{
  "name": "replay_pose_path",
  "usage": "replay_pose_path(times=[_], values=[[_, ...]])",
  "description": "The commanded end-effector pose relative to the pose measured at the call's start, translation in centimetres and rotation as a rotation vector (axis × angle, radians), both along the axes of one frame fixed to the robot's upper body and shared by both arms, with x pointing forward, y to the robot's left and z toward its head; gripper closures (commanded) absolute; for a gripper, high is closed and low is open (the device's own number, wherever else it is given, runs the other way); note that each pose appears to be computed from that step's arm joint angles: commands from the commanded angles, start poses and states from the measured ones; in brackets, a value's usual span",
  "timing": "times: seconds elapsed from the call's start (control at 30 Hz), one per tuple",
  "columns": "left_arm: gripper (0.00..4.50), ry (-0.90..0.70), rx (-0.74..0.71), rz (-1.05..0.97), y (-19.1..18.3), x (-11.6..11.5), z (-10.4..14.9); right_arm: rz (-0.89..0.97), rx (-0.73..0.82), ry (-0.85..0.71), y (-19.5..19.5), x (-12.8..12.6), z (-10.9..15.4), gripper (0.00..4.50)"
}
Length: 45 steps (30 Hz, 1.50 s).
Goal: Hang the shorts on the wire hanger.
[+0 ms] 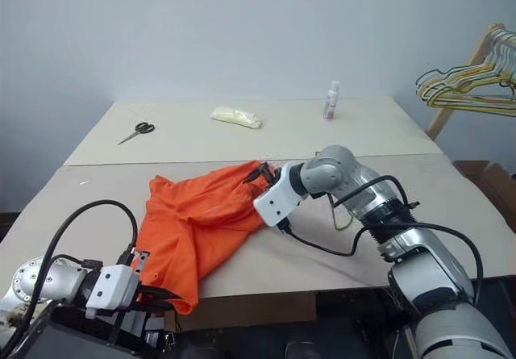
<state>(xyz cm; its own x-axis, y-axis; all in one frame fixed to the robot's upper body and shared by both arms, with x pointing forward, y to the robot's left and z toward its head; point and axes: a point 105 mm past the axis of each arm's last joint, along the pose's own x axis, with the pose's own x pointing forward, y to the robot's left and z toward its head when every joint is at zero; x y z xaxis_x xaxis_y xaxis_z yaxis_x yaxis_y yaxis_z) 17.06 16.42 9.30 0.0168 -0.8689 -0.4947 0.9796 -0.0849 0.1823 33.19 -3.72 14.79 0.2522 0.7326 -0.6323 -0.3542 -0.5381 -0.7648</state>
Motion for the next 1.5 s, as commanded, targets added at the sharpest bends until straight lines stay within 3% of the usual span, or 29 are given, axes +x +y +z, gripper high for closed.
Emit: replay_pose_path(times=[0.03,0.3,0.33,0.47,0.77,0.87,0.97,1.2,1.37,1.5], values=[[4.48,-0.028,0.002,-0.033,-0.2,0.2,0.6,0.045,-0.003,-0.031,1.6,0.4,1.0,0.00],[4.48,-0.025,0.002,-0.044,-0.9,-0.2,1.3,0.021,-0.050,-0.020,2.5,1.9,-0.2,0.00],[4.50,-0.025,0.001,-0.044,-1.0,-0.2,1.5,0.020,-0.057,-0.017,2.5,2.0,-0.3,0.18],[4.50,-0.034,-0.001,-0.037,-1.4,0.0,2.3,0.014,-0.105,-0.030,1.9,2.6,-0.9,1.24],[4.50,-0.033,-0.046,0.054,-1.0,1.7,3.9,-0.034,-0.114,-0.052,-1.1,2.4,0.7,4.41],[4.50,-0.034,-0.088,0.105,-0.5,2.6,4.7,-0.046,-0.119,-0.045,-2.8,1.0,1.4,4.46],[4.50,0.009,-0.122,0.107,-0.1,2.4,4.7,-0.048,-0.131,0.009,-4.8,-2.0,0.4,4.46],[4.50,0.228,-0.138,0.006,0.9,-1.5,3.2,-0.104,-0.087,0.129,-6.4,-7.7,-3.5,4.46],[4.50,0.282,-0.062,0.025,3.8,-2.3,1.6,-0.175,-0.067,0.171,-7.7,-9.4,-5.0,4.46],[4.50,0.221,-0.060,0.048,4.4,-1.0,1.4,-0.240,-0.040,0.223,-8.3,-9.6,-4.8,4.46]])
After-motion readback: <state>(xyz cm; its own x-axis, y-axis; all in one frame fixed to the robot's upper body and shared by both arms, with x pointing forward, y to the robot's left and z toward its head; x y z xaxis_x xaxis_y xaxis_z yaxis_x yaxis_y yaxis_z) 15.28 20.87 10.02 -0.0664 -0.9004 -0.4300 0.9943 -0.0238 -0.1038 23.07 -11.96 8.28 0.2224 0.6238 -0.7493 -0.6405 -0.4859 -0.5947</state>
